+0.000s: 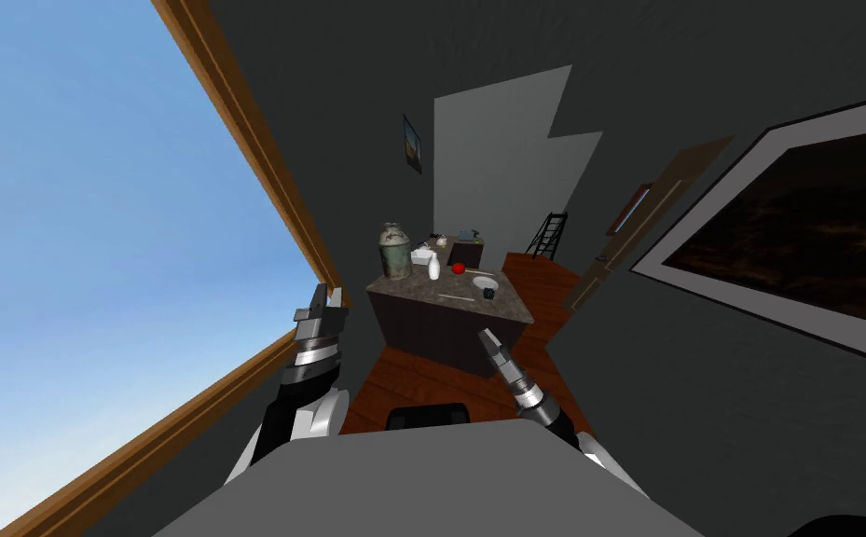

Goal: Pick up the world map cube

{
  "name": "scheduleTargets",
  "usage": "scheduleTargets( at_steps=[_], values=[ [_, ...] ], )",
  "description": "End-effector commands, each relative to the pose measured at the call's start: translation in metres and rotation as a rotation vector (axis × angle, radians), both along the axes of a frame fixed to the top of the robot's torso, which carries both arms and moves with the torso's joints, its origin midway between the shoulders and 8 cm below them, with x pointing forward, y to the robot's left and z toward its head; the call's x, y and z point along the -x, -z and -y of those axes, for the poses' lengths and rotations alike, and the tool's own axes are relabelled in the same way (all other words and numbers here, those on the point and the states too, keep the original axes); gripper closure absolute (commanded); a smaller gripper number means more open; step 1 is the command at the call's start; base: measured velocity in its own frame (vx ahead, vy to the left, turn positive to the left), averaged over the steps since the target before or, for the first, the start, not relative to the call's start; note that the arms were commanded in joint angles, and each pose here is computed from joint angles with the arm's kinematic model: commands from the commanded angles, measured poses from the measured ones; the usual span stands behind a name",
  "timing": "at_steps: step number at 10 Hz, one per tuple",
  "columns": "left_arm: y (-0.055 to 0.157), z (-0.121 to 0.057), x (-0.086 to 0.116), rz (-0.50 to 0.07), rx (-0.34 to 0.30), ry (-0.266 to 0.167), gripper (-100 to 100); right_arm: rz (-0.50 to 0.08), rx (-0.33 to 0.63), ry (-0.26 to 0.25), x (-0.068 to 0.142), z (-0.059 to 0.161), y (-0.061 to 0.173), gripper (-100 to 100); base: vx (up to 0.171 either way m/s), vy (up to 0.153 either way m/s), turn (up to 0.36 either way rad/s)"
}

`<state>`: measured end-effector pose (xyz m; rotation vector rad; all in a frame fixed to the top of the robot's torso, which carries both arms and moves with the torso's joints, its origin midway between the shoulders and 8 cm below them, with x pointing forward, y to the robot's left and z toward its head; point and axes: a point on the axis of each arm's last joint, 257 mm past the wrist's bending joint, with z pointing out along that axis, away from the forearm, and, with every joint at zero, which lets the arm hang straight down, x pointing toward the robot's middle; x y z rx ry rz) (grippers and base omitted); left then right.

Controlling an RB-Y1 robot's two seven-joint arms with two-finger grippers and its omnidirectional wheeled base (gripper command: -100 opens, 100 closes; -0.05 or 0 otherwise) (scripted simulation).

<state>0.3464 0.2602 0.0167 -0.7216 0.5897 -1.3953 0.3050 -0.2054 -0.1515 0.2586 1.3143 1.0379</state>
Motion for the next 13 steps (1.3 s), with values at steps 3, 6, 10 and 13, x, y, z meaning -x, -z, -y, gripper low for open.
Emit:
scheduleTargets(
  at_steps=[3,6,10,13],
  values=[
    [0.0,0.0,0.0,0.0,0.0,0.0,0,-0.114,0.097,-0.055,0.019,0.001,0.053,-100,-0.085,0.104,0.062],
    [0.0,0.0,0.0,0.0,0.0,0.0,0,-0.253,0.197,-0.12,0.052,0.004,0.113,-100,-0.046,0.074,0.093],
    [0.0,0.0,0.0,0.0,0.0,0.0,0,-0.413,0.309,-0.198,0.098,0.018,0.177,-100,-0.039,0.072,0.093],
    [0.0,0.0,0.0,0.0,0.0,0.0,0,-0.5,0.39,-0.258,0.128,0.035,0.206,-100,-0.016,0.045,0.087]
  ],
)
